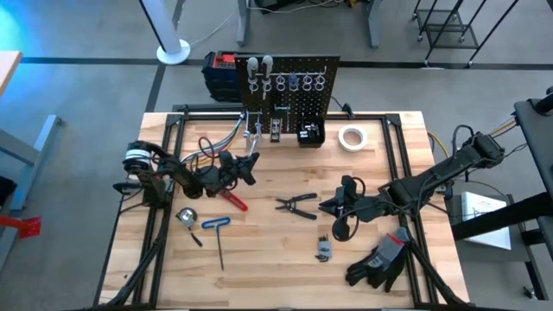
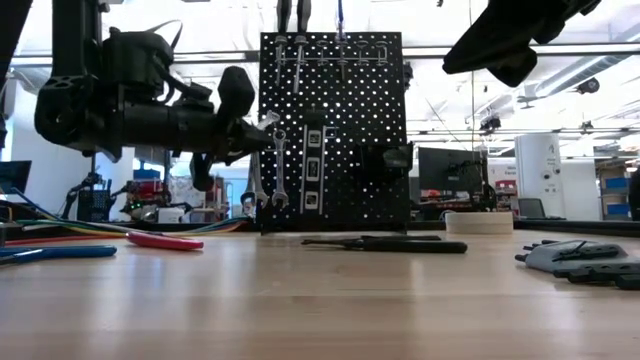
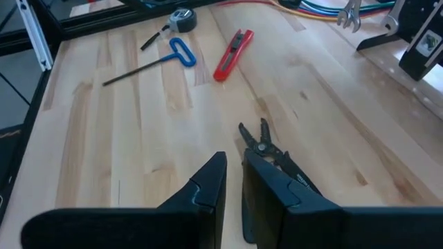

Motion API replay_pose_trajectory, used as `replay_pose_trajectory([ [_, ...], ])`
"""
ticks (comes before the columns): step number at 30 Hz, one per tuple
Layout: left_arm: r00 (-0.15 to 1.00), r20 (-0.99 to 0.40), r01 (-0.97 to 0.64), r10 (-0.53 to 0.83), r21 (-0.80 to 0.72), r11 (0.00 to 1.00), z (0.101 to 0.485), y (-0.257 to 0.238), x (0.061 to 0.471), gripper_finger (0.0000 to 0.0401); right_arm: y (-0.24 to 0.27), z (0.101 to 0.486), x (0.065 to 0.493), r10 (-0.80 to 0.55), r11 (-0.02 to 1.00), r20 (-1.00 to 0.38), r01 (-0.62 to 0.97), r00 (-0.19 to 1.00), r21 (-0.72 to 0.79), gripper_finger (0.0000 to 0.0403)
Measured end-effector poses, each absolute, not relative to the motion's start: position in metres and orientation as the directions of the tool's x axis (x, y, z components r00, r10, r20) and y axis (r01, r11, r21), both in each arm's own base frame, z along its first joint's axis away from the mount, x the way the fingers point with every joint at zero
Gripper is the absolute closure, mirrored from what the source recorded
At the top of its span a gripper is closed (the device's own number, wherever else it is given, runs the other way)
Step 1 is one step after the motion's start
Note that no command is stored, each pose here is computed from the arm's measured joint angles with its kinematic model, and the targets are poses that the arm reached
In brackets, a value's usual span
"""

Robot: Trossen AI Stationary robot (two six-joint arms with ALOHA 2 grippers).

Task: Hang tools onto peg board
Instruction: Hang the wrench on the peg board

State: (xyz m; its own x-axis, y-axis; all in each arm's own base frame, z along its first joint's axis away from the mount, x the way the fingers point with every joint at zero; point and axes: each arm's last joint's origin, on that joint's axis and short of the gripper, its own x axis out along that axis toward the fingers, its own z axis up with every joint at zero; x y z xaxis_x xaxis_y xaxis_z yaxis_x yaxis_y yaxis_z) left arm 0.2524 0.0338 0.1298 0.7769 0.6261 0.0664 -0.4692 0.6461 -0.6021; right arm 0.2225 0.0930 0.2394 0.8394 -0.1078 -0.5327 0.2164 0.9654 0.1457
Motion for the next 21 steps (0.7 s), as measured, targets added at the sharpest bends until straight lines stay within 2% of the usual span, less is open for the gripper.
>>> replay_pose_trajectory([
  [7,0.773,0.006,-0.479,0.634,-0.651,0.590,0.123,0.037,0.252,0.0400,0.093,0.239,0.222,-0.108,0.966,-0.532,0.215,0.840,0.144,0.0366],
  [12,0.771,-0.005,-0.496,0.637,-0.633,0.595,0.122,0.038,0.252,0.0391,0.093,0.239,0.222,-0.107,0.966,-0.533,0.215,0.840,0.144,0.0359],
  [16,0.766,-0.051,-0.536,0.641,-0.601,0.593,0.117,0.038,0.253,0.0353,0.093,0.239,0.223,-0.107,0.966,-0.532,0.215,0.840,0.145,0.0359],
  [21,0.760,-0.109,-0.581,0.640,-0.555,0.595,0.111,0.038,0.253,0.0280,0.093,0.239,0.223,-0.110,0.963,-0.531,0.221,0.840,0.151,0.0366],
])
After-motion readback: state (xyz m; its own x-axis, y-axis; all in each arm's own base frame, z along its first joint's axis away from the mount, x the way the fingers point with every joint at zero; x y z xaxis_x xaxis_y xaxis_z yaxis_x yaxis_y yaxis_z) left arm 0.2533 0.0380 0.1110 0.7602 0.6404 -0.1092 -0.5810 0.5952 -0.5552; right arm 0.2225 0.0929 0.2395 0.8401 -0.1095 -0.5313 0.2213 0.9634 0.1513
